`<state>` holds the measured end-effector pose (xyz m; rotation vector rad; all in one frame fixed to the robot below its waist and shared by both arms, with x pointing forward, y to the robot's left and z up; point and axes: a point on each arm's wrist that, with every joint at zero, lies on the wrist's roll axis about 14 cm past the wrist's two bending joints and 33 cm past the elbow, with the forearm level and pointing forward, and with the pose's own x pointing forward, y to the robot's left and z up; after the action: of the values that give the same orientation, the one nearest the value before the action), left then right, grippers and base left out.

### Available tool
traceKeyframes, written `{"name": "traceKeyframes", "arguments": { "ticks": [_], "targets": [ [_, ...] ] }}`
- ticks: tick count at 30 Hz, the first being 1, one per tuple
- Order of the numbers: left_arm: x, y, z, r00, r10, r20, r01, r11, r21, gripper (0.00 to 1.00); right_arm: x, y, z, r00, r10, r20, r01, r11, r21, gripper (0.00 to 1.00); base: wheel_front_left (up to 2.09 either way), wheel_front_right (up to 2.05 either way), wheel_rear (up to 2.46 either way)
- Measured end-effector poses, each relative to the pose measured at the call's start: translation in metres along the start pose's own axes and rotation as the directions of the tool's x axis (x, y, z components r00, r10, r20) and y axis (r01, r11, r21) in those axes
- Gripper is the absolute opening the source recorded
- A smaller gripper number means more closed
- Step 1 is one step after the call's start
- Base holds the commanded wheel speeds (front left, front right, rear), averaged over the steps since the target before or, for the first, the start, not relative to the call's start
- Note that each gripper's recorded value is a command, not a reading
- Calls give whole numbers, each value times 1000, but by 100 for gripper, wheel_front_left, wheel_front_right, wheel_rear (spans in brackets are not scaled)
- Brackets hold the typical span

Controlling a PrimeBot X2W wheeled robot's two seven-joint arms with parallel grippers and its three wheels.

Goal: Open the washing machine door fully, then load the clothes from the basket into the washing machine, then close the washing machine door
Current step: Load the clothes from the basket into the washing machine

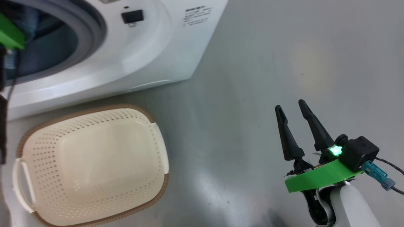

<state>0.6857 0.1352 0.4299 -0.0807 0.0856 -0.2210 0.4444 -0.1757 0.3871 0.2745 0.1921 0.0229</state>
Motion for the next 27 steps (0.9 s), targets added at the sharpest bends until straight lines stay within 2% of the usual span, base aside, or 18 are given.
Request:
{"name": "traceKeyframes", "arguments": {
  "ticks": [6, 14, 27],
  "targets": [
    [-28, -9, -11, 999, -28, -44, 28, 1000, 1, 100, 3, 11, 9, 999, 32, 12, -32, 999, -14, 100, 0, 0, 0],
    [-68, -4, -2, 999, -27, -32, 27, 1000, -1, 100, 3, 32, 23, 995, 88, 38, -88, 996, -6, 100, 0, 0, 0],
    [-136, 10, -14, 998, 54, -21, -55, 997, -61, 100, -3, 42, 29, 993, 111, 42, -111, 994, -4, 100, 0, 0, 0]
  ]
}}
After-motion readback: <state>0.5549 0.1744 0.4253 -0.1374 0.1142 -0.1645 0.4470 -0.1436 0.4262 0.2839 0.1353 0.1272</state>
